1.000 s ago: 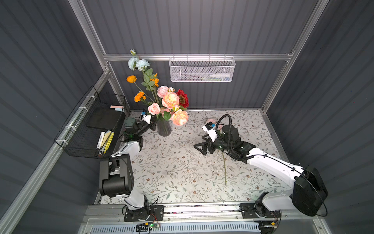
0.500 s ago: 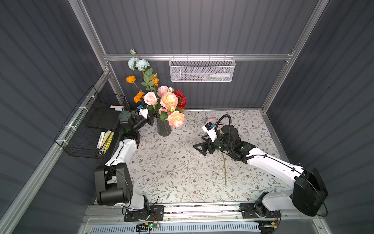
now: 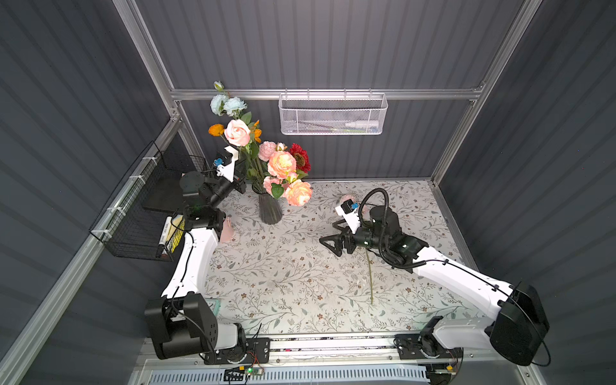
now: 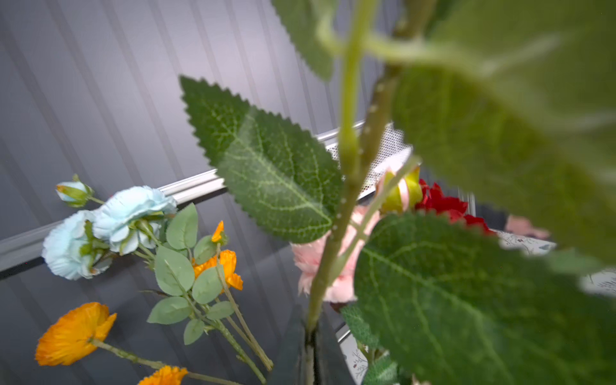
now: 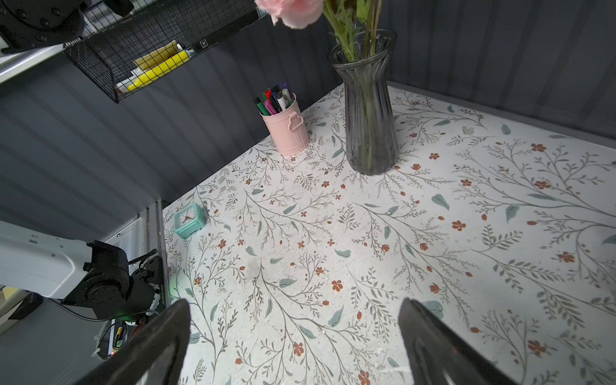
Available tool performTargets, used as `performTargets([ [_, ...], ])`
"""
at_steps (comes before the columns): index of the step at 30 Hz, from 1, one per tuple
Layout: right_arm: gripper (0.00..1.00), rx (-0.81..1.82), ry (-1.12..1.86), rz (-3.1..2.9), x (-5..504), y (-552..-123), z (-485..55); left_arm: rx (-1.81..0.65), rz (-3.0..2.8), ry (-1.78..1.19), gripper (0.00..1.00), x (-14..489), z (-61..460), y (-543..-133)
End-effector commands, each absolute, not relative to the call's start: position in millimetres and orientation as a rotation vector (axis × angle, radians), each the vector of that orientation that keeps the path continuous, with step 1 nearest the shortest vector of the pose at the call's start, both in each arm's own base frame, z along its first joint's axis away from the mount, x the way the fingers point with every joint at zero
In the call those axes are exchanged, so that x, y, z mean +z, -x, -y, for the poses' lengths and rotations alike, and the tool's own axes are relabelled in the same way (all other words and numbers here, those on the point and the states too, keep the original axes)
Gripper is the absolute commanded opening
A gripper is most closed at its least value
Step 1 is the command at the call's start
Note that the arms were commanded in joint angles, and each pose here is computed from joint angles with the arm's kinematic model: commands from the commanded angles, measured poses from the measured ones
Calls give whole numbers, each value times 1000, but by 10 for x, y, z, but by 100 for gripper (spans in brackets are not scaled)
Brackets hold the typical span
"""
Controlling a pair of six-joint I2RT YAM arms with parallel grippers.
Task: Pick out pink flowers from the vase
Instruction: Pick up the flower from the vase, then place the flower at the center of the board.
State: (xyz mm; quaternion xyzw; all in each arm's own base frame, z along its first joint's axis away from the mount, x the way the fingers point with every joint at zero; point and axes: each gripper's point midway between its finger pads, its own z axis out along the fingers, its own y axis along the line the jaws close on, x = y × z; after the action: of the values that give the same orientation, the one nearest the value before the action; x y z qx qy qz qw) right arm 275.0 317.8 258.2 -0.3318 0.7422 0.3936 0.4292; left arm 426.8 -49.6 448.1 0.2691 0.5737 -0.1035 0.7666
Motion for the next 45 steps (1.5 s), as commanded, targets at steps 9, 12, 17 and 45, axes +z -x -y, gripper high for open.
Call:
performTargets([
  [9, 99, 967, 833, -1838, 2702, -2620, -3080, -167, -1157, -531, 10, 5242, 475, -3792],
  [12, 99, 973, 832, -1849, 2688, -2593, -3074, -167, -1134, -515, 10, 5382, 480, -3664],
  [17, 99, 974, 822, -1817, 2795, -2515, -3012, -162, -1100, -484, 10, 5587, 474, -3456],
  [45, 99, 1051, 833, -1835, 3123, -2151, -2982, -576, -1309, -792, 11, 4835, 1201, -2180],
])
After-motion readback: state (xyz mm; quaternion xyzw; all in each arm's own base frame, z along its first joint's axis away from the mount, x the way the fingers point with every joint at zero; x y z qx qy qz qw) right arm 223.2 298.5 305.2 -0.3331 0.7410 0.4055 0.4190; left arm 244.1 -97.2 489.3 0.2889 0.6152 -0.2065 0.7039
